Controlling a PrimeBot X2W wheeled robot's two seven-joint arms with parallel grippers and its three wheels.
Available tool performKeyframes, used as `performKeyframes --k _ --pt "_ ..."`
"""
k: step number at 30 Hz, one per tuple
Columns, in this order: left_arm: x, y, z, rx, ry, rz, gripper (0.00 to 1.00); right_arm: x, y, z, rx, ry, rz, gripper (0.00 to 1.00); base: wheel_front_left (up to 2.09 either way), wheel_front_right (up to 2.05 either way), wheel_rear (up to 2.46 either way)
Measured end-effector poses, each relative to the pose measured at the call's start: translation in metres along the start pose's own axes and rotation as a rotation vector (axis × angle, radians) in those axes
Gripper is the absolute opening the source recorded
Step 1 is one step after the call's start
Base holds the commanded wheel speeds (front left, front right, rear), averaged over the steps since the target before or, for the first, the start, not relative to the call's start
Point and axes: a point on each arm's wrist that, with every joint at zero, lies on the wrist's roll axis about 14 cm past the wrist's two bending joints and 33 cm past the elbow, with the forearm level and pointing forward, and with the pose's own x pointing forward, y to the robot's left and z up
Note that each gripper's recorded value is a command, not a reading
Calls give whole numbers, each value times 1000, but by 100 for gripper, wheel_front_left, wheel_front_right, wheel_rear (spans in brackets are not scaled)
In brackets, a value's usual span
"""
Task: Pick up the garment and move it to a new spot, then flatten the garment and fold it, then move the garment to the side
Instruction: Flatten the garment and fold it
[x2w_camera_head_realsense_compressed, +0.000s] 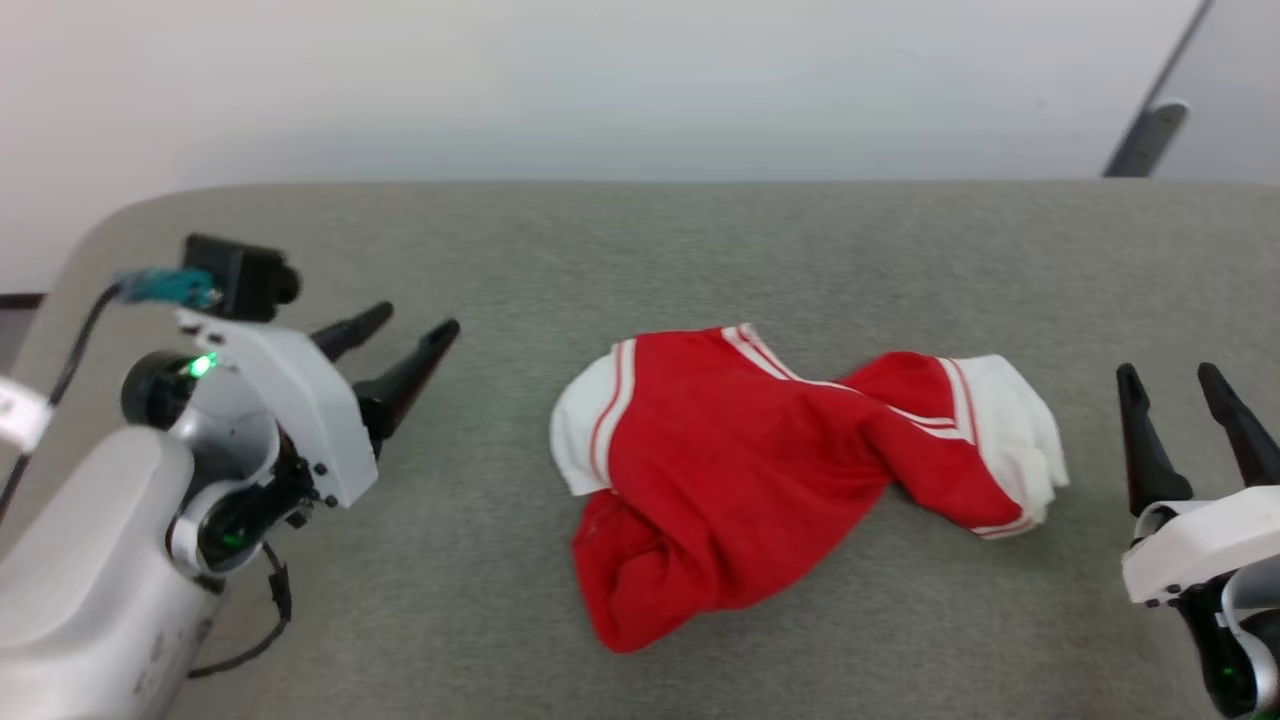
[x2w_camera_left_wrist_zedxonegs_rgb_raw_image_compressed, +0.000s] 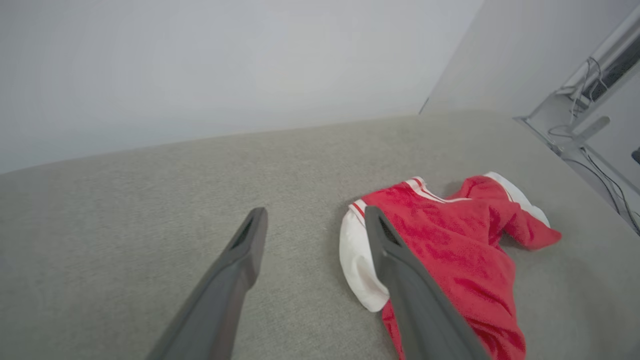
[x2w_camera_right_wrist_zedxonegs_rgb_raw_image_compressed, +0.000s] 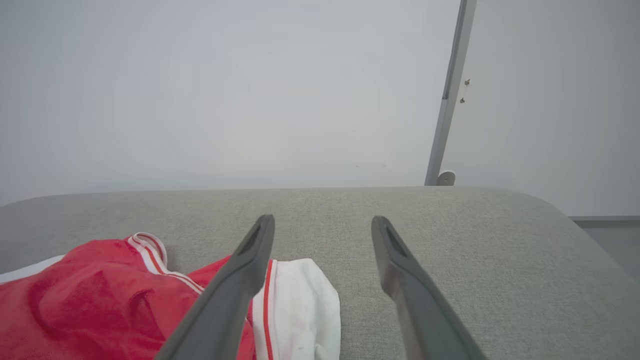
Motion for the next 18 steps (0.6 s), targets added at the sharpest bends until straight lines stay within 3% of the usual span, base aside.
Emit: performKeyframes --k 6,18 --pt "30 -11 -34 -2 249 -49 100 -11 -11 -2 13 -15 -48 100 0 0 0" --pt "71 -22 -94 -69 524 -97 100 -17 -32 -25 22 35 -121 100 0 0 0"
